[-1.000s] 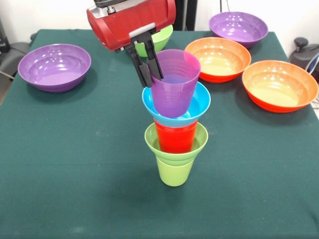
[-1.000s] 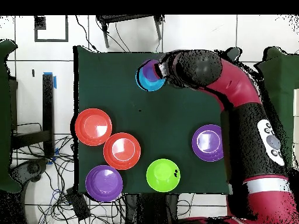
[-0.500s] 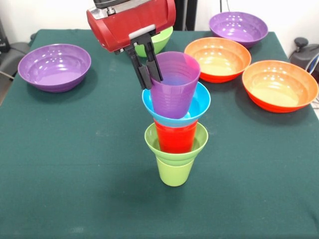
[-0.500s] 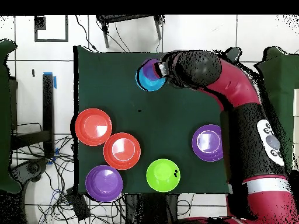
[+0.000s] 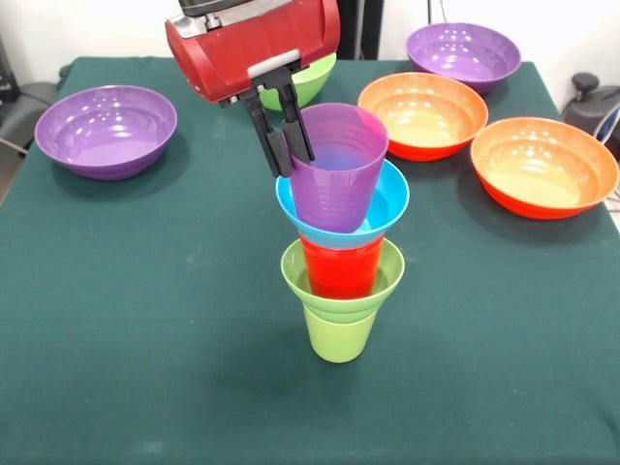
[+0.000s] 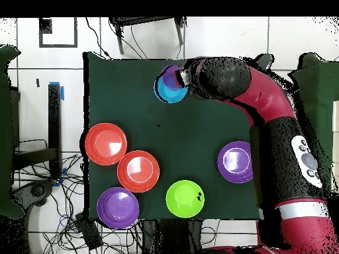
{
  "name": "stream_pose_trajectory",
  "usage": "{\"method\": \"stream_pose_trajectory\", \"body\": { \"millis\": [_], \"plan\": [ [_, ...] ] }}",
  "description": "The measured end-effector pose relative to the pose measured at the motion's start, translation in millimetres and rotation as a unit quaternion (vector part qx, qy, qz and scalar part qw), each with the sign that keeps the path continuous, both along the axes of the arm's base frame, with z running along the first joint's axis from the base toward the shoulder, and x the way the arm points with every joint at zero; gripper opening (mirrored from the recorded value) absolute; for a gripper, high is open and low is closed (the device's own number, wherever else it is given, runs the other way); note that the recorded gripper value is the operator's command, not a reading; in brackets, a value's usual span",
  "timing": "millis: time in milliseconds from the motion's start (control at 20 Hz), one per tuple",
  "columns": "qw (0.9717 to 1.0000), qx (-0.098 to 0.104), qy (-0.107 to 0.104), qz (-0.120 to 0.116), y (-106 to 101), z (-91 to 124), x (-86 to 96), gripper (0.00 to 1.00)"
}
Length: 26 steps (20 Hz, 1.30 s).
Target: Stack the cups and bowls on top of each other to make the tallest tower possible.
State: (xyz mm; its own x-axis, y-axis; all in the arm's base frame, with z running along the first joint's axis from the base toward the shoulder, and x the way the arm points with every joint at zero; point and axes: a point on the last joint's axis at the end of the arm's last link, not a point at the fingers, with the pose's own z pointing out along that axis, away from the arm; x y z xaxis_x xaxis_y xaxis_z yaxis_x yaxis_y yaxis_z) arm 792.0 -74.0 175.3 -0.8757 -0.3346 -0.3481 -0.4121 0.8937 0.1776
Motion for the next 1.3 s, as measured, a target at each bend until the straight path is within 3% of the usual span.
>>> {"method": "stream_pose_trajectory", "body": {
  "millis": [850, 1300],
  "plan": [
    [1.0, -0.002, -0.004, -0.002, 0.9, -1.8, -0.3, 0.0],
    [1.0, 0.001, 0.003, 0.001, 4.8, -7.1, -5.9, 0.0]
  ]
}}
